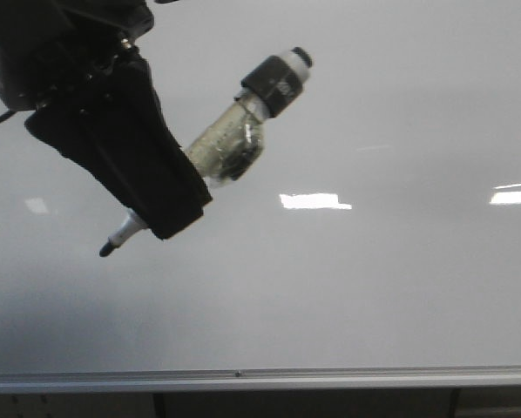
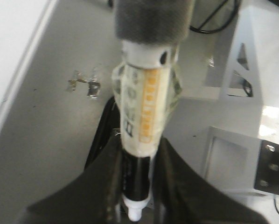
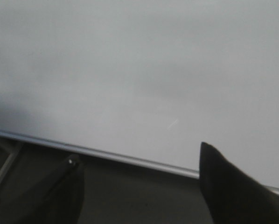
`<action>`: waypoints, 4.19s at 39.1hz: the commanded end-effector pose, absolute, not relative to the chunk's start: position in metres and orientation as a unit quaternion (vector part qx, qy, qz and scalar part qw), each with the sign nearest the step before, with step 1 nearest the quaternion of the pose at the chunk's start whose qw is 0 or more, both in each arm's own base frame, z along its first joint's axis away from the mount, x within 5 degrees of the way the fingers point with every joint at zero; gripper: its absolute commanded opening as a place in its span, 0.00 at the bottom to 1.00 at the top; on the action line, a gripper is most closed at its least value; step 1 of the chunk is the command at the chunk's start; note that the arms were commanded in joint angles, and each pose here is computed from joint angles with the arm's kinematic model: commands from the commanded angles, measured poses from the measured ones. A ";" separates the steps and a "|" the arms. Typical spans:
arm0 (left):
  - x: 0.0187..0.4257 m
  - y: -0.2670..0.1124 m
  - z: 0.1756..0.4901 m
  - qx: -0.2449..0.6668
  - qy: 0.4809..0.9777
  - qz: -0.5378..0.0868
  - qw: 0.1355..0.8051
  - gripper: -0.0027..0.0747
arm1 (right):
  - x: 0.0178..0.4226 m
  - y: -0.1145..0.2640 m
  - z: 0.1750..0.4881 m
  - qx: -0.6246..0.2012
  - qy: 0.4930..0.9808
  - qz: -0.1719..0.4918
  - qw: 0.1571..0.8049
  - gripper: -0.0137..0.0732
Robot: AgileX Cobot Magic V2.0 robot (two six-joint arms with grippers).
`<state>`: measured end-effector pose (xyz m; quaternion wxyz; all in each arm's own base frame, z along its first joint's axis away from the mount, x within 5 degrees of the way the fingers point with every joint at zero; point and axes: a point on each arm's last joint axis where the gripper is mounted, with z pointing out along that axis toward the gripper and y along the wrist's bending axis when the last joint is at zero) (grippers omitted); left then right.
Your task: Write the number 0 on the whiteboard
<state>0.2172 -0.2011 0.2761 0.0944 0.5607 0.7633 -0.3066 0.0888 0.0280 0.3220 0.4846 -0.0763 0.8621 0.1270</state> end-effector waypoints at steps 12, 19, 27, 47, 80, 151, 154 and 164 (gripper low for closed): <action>0.182 -0.224 0.304 0.609 0.697 -0.367 0.091 0.01 | 0.138 0.087 0.346 -0.260 0.820 0.395 0.323 0.78; 0.182 -0.224 0.304 0.609 0.697 -0.367 0.091 0.01 | 0.174 0.097 0.337 -0.255 0.805 0.441 0.304 0.78; 0.182 -0.224 0.304 0.609 0.697 -0.367 0.091 0.01 | 0.194 0.124 0.328 -0.291 0.800 0.459 0.254 0.78; 0.183 -0.224 0.304 0.607 0.699 -0.366 0.095 0.01 | 0.196 0.140 0.312 -0.320 0.795 0.480 0.188 0.10; 0.183 -0.227 0.307 0.595 0.699 -0.382 0.105 0.79 | 0.222 0.098 0.314 -0.242 0.937 0.176 0.178 0.08; 0.181 -0.226 0.307 0.599 0.695 -0.386 0.093 0.01 | 0.361 0.119 0.406 -0.198 0.888 0.090 0.405 0.09; 0.181 -0.226 0.307 0.599 0.695 -0.386 0.093 0.01 | 0.364 0.120 0.401 -0.199 0.891 0.089 0.398 0.09; 0.181 -0.226 0.307 0.599 0.695 -0.386 0.093 0.01 | 0.375 0.123 0.382 -0.201 0.903 0.087 0.369 0.09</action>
